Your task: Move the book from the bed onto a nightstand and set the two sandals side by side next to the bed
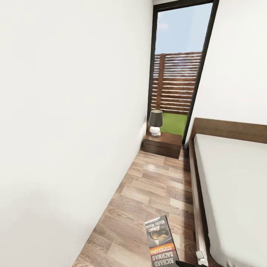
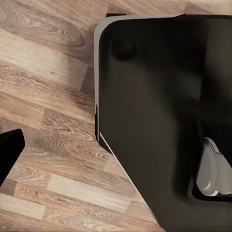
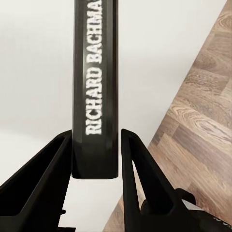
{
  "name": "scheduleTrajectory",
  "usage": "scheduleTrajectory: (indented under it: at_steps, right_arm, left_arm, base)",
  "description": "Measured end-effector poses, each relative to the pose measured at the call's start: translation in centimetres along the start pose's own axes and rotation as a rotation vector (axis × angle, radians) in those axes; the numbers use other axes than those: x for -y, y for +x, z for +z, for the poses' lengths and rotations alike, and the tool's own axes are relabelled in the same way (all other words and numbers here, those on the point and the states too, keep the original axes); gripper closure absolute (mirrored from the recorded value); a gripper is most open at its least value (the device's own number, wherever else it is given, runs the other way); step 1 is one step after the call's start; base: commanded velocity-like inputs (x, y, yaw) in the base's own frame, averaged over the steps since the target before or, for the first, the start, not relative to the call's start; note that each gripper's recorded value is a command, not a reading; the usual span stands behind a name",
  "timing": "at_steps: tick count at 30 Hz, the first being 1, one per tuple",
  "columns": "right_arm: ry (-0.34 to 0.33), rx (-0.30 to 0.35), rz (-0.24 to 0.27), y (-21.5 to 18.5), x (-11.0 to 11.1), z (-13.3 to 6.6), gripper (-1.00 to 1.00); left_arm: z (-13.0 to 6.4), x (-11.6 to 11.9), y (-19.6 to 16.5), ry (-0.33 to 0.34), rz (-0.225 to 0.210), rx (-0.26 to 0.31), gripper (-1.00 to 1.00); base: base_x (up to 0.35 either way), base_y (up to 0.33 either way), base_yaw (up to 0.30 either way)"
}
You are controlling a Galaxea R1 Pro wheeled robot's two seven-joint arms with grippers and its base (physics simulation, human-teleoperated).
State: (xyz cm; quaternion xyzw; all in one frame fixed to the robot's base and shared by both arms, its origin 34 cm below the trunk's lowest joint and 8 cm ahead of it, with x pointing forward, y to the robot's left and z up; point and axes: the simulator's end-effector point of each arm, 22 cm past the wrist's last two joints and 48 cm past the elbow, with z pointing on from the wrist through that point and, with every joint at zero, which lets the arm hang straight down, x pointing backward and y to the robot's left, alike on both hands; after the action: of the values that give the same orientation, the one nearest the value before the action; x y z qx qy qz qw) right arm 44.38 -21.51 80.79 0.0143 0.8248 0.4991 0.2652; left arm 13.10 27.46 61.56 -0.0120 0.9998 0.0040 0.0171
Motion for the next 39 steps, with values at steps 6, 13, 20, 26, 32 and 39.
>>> scheduleTrajectory:
  at_steps: [6,13,20,26,32,39]
  right_arm:
    - [0.004,-0.005,0.008,0.31,0.24,0.0,1.0]
    - [0.004,-0.005,0.014,0.46,0.41,-0.03,1.0]
    - [0.004,-0.006,0.015,0.55,0.45,-0.04,1.0]
    - [0.004,-0.007,0.015,0.59,0.46,-0.03,1.0]
    - [0.004,-0.007,0.014,0.61,0.44,0.01,1.0]
    - [0.003,-0.006,0.015,0.6,0.43,0.03,1.0]
  left_arm:
    - [0.0,-0.01,0.37,0.0,0.0,-0.009,-1.0]
    - [0.01,-0.02,0.73,-0.001,0.0,-0.019,-1.0]
    - [0.0,-0.02,0.87,-0.001,0.0,-0.021,-1.0]
    - [0.0,-0.02,0.84,-0.001,0.0,-0.021,-1.0]
    - [0.0,-0.03,0.85,-0.001,0.0,-0.021,-1.0]
    - [0.01,-0.02,0.84,-0.001,0.0,-0.022,-1.0]
  base:
    - [0.148,0.165,0.0]
    - [0.081,0.084,0.0]
    - [0.116,0.098,0.0]
    - [0.22,0.174,0.0]
    - [0.25,0.16,-0.005]
    - [0.136,0.094,-0.133]
